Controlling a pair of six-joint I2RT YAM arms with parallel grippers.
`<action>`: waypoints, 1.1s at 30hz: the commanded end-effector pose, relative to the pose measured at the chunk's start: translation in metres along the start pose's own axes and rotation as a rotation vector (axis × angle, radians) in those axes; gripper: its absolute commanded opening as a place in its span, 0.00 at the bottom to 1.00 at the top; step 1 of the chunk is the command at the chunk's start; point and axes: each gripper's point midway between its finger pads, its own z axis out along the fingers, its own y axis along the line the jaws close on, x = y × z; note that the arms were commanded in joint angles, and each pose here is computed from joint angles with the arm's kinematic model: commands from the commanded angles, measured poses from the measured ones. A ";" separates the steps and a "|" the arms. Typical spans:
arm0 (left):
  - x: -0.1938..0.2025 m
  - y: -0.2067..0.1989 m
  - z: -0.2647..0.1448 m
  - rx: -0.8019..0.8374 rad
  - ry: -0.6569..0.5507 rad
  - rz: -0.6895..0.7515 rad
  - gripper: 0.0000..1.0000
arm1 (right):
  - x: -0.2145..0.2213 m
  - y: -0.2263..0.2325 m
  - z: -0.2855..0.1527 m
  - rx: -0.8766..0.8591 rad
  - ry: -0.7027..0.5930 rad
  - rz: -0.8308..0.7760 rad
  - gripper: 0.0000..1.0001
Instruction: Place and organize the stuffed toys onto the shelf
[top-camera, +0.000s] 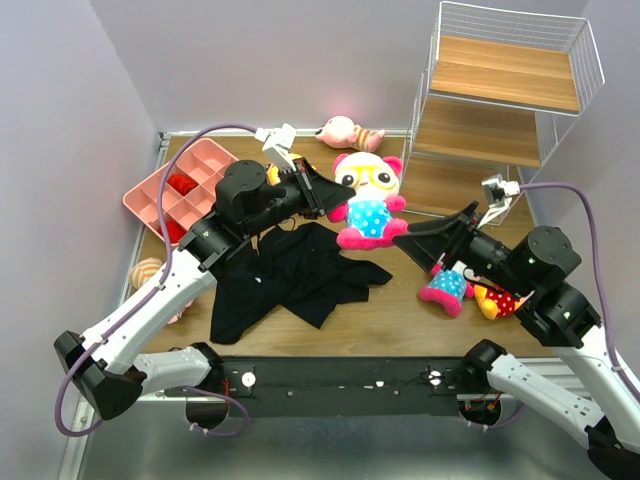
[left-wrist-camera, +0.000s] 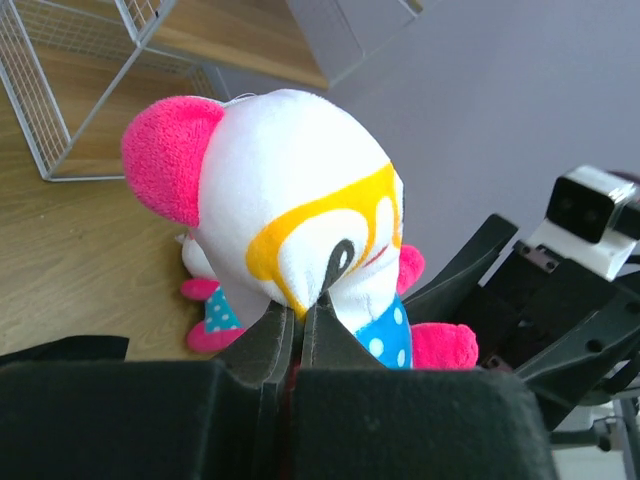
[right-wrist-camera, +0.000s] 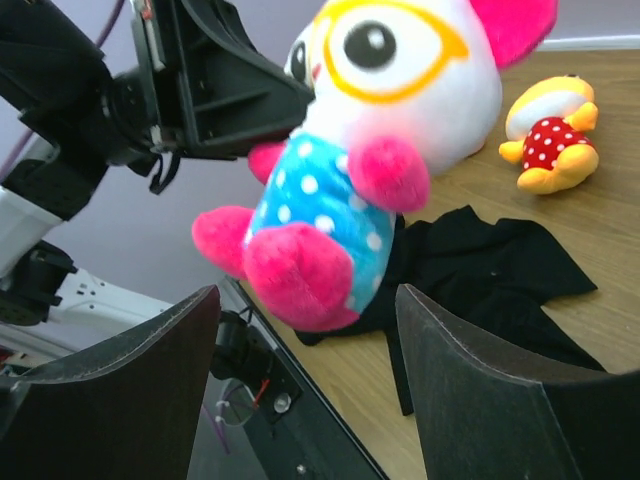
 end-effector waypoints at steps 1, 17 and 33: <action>-0.035 -0.022 -0.002 0.039 -0.143 -0.088 0.00 | 0.007 -0.002 0.008 -0.021 0.030 -0.072 0.78; -0.030 -0.021 0.007 0.074 -0.138 -0.124 0.00 | -0.007 -0.002 0.018 -0.027 -0.042 -0.096 0.64; -0.036 -0.021 -0.010 0.037 -0.158 -0.029 0.80 | -0.058 -0.016 0.002 0.155 -0.227 -0.067 0.01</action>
